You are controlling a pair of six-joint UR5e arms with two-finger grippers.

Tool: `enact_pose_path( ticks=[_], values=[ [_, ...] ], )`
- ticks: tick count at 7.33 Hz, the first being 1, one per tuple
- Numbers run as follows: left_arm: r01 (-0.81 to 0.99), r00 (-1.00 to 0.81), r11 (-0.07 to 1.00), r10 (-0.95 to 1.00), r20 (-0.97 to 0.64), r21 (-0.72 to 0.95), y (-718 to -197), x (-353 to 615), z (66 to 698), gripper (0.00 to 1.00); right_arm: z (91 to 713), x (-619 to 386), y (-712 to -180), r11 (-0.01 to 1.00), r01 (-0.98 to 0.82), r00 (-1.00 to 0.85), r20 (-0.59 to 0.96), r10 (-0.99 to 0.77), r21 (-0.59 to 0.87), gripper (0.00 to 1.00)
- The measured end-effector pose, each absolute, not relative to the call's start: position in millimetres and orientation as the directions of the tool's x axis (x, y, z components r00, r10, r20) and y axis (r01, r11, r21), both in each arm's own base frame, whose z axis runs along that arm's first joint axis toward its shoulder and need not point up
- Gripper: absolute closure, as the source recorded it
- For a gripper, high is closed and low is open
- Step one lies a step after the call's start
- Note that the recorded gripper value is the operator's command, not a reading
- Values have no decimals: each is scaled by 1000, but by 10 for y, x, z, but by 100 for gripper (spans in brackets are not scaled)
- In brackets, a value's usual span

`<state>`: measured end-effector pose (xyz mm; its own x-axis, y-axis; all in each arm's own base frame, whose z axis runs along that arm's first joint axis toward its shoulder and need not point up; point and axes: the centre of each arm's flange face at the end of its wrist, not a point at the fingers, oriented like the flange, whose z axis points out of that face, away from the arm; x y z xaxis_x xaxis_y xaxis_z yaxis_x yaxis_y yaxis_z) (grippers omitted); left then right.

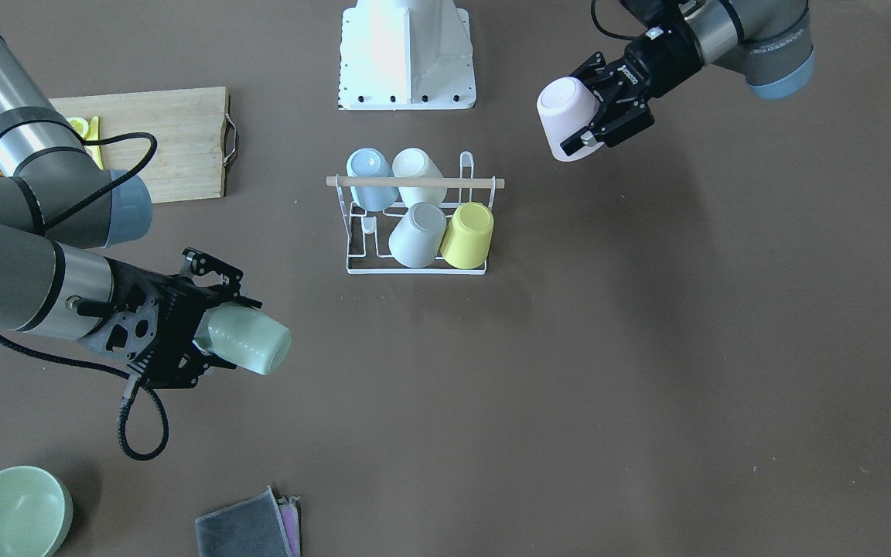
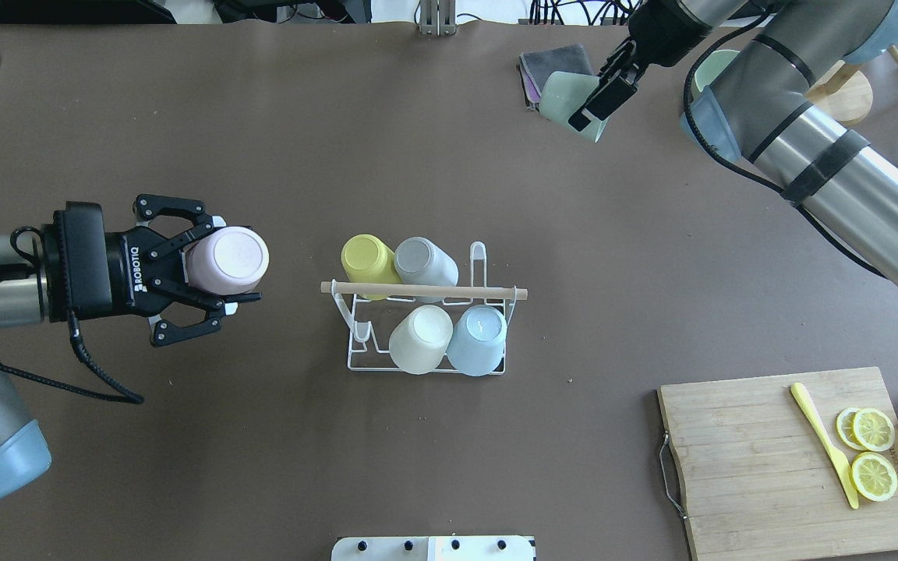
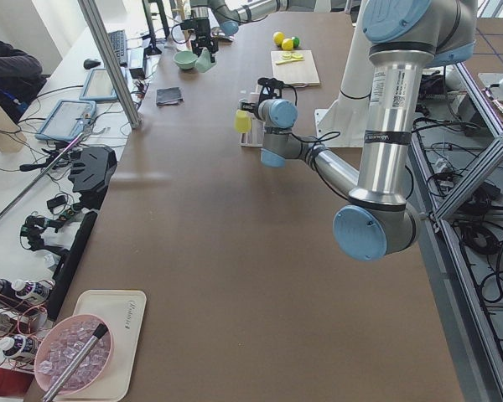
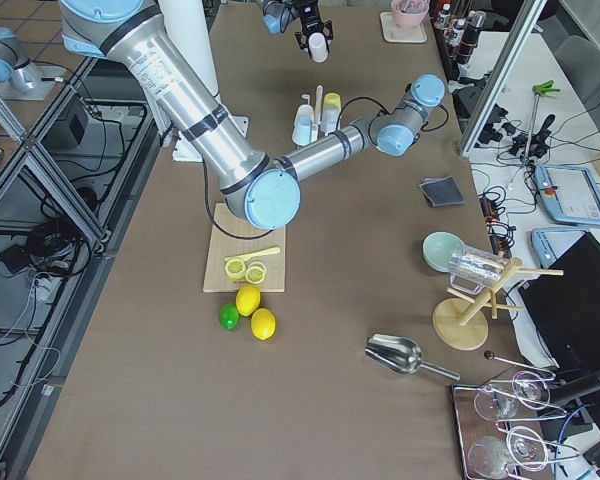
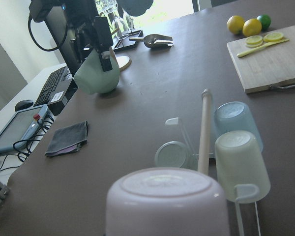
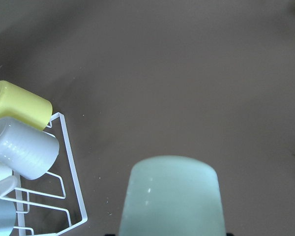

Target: Place cup on cup holder

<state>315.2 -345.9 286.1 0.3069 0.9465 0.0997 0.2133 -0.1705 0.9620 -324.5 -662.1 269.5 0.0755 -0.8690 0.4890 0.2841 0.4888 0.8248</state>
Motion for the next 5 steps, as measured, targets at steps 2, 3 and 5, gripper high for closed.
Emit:
enact_pose_path(
  ticks=[2, 3, 5],
  values=[
    [389, 226, -187, 969, 103, 902, -3083, 3413, 2752, 53, 2760, -3185, -6613, 516, 251, 91, 511, -855, 819, 100],
    [467, 194, -173, 977, 91, 867, -2955, 3644, 2724, 53, 2851, -3156, -6610, 487, 227, 115, 474, -873, 843, 100],
    [536, 194, -158, 979, 61, 829, -2963, 4103, 2683, 53, 3029, -3080, -6561, 355, 149, 152, 334, -930, 923, 100]
  ],
)
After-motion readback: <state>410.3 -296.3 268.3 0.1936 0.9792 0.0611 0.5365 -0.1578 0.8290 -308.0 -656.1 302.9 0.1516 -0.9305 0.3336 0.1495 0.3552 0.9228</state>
